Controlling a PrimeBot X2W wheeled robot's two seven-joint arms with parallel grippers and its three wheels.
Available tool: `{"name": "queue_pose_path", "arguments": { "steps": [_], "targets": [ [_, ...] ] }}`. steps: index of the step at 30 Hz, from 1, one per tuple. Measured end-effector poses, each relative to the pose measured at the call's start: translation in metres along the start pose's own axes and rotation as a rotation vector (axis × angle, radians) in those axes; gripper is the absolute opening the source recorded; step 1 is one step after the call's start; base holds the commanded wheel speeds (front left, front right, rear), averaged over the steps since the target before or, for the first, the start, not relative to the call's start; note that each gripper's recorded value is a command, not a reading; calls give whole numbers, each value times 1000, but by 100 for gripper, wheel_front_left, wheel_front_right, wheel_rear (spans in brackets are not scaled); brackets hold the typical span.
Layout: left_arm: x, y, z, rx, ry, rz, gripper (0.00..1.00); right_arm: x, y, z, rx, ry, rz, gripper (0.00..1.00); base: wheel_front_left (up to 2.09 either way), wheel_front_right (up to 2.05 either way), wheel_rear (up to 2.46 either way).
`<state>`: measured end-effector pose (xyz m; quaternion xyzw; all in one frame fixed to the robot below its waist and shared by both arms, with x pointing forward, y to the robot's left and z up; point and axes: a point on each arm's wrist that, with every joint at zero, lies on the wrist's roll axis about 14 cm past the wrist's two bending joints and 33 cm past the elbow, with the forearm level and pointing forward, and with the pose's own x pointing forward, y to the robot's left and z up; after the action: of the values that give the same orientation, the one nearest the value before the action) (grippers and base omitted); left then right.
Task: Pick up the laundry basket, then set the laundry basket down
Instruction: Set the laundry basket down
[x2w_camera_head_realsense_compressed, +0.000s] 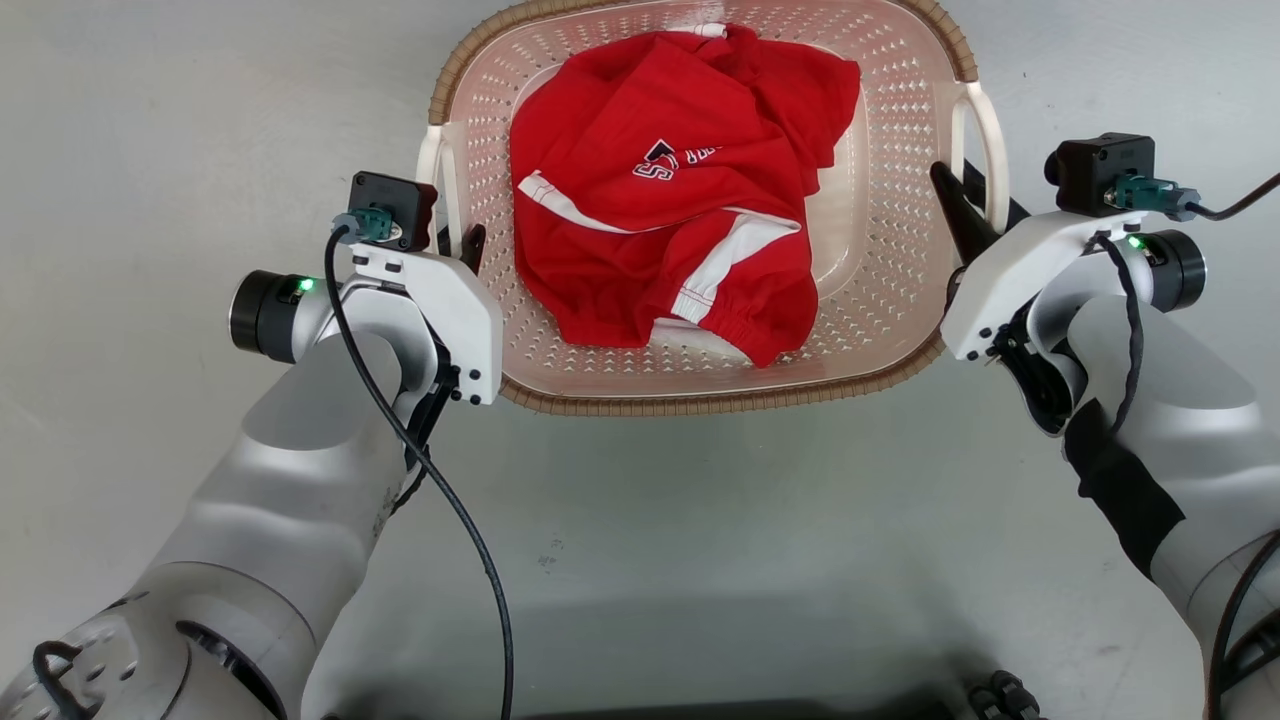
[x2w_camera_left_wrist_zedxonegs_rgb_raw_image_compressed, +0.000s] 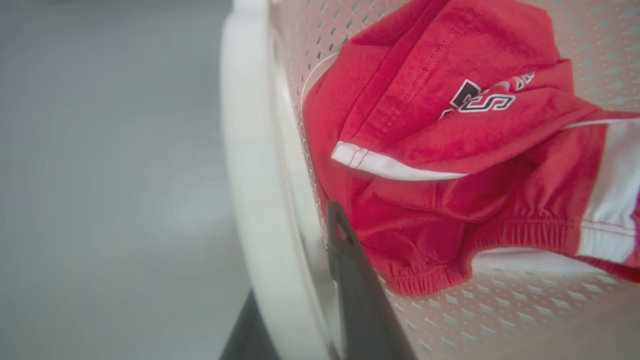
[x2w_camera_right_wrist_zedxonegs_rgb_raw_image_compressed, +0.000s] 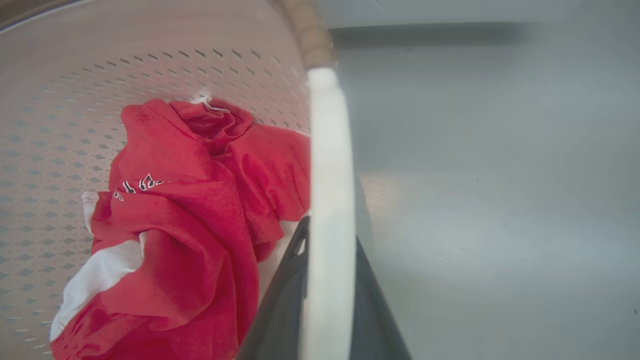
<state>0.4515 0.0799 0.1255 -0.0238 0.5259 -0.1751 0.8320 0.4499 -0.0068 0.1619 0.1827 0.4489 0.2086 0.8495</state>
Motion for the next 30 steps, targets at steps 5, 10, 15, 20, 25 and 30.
{"name": "queue_pose_path", "arguments": {
  "steps": [5,10,15,20,25,30],
  "targets": [
    [0,0,-1,4,4,3,0,0,0,-1,5,-1,-1,0,0,0,0],
    [1,2,-2,5,-2,8,100,0,-1,-4,8,2,-3,100,0,0,0],
    [-1,19,-2,11,-26,42,100,-2,-15,1,-17,-15,-23,100,0,0,0],
    [0,18,-1,5,-55,27,100,0,-15,5,-20,-31,-14,100,0,0,0],
    [-1,19,3,-23,-92,2,100,2,-10,9,-29,-45,16,100,0,0,0],
    [-1,19,4,-41,-102,-9,100,-1,-4,-2,-12,-25,46,100,0,0,0]
  ]
}}
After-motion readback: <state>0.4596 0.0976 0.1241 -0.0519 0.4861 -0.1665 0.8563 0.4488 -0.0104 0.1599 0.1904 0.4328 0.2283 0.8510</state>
